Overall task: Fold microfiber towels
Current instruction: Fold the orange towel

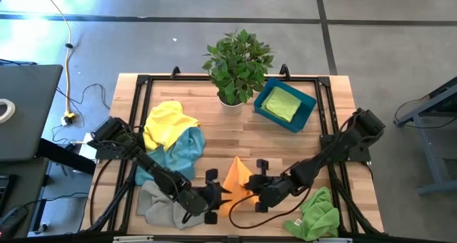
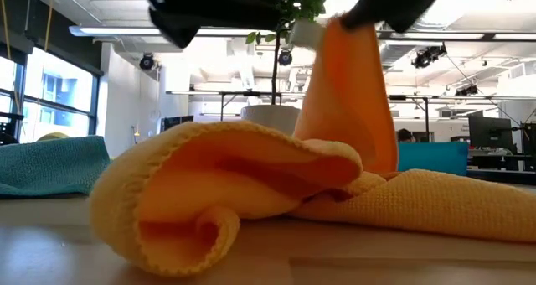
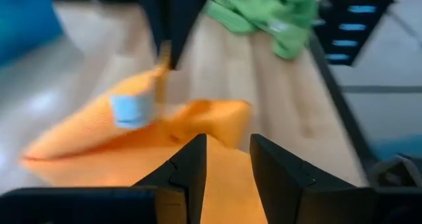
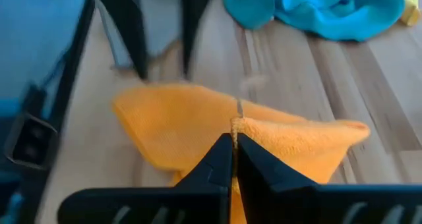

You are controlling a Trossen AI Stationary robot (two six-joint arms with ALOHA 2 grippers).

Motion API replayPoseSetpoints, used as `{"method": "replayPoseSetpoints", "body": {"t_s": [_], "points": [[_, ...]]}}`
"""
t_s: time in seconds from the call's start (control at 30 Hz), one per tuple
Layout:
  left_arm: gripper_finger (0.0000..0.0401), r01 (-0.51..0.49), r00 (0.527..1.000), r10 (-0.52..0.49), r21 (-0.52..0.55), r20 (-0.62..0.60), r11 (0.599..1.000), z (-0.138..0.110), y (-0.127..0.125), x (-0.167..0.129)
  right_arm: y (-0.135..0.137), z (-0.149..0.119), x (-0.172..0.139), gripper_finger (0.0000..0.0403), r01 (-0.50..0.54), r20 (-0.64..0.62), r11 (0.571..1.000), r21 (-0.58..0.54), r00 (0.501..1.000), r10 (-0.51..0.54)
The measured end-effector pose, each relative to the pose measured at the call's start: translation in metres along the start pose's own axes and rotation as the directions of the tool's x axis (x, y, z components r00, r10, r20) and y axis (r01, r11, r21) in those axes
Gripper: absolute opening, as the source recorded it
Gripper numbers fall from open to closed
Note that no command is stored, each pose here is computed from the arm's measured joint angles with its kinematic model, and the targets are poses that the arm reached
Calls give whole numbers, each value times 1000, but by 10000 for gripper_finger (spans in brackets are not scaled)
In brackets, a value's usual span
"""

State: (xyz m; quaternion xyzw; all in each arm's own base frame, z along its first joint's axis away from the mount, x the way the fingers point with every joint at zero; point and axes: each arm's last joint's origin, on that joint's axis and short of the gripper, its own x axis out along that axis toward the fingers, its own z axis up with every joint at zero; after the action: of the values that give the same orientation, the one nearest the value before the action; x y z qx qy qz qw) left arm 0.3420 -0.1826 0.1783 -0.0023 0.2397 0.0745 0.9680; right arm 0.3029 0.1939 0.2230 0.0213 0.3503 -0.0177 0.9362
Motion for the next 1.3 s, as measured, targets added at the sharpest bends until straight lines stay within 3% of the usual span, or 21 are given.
{"method": "replayPoseSetpoints", "body": {"t_s": [0.3, 0.53, 0.8, 1.3], "points": [[107, -188, 973, 191, -32, 130, 982, 11, 7, 1, 6, 43, -25, 1, 38, 47, 997, 74, 998, -41], [107, -350, 898, 357, -76, 256, 934, 24, 7, -4, 4, 57, -34, 0, 107, 88, 991, 84, 989, -114], [107, -384, 858, 383, -67, 343, 921, 38, 5, -9, -4, 59, -31, 0, 161, 89, 983, 87, 982, -168], [107, -478, 818, 486, -106, 308, 872, 35, 15, -5, -6, 61, -30, 0, 199, 112, 979, 36, 973, -202]]}}
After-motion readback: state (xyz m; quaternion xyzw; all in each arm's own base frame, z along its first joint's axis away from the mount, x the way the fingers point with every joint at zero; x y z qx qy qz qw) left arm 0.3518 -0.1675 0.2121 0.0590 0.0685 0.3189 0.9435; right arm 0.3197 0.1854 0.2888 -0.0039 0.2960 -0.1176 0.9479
